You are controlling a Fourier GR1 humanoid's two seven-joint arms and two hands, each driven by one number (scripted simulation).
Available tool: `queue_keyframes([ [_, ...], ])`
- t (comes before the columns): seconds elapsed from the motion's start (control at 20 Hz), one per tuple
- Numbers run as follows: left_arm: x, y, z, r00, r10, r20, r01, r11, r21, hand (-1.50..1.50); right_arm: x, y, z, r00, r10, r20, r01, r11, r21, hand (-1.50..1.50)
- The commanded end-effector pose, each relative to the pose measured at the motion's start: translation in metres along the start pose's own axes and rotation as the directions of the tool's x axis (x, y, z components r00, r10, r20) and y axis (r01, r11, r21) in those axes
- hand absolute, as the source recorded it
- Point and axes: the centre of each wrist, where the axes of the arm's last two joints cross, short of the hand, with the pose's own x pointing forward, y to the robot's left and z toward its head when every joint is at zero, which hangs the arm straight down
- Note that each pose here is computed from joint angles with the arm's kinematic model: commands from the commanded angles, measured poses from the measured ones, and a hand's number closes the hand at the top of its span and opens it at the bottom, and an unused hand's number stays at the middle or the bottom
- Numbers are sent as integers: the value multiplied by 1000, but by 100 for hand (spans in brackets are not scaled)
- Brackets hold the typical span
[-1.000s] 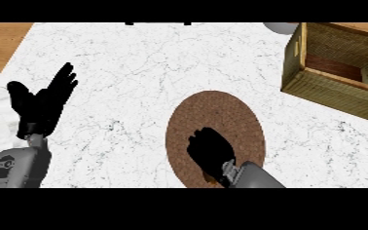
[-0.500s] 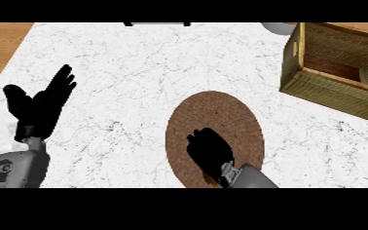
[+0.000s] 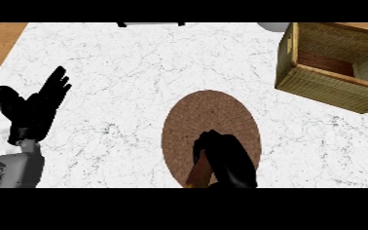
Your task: Pick the sweet potato from the placemat and place it in the basket
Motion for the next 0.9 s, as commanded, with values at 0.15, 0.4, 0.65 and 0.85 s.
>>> queue_keyframes([
  [0.15,8,0,-4,1000,-11,-13,11,1000,-2,0,46,-37,63,888,-399,230,449,862,-235,150],
  [0.4,16,-8,-4,1000,-4,7,4,1000,-10,0,71,-79,104,902,-338,271,429,777,-460,150],
  [0.65,3,-23,-1,1000,-14,21,15,1000,-19,0,91,-107,116,929,-328,172,366,740,-564,150],
  [0.85,10,-5,-8,1000,-15,23,16,999,-29,0,93,-147,104,943,-310,124,316,707,-633,150],
])
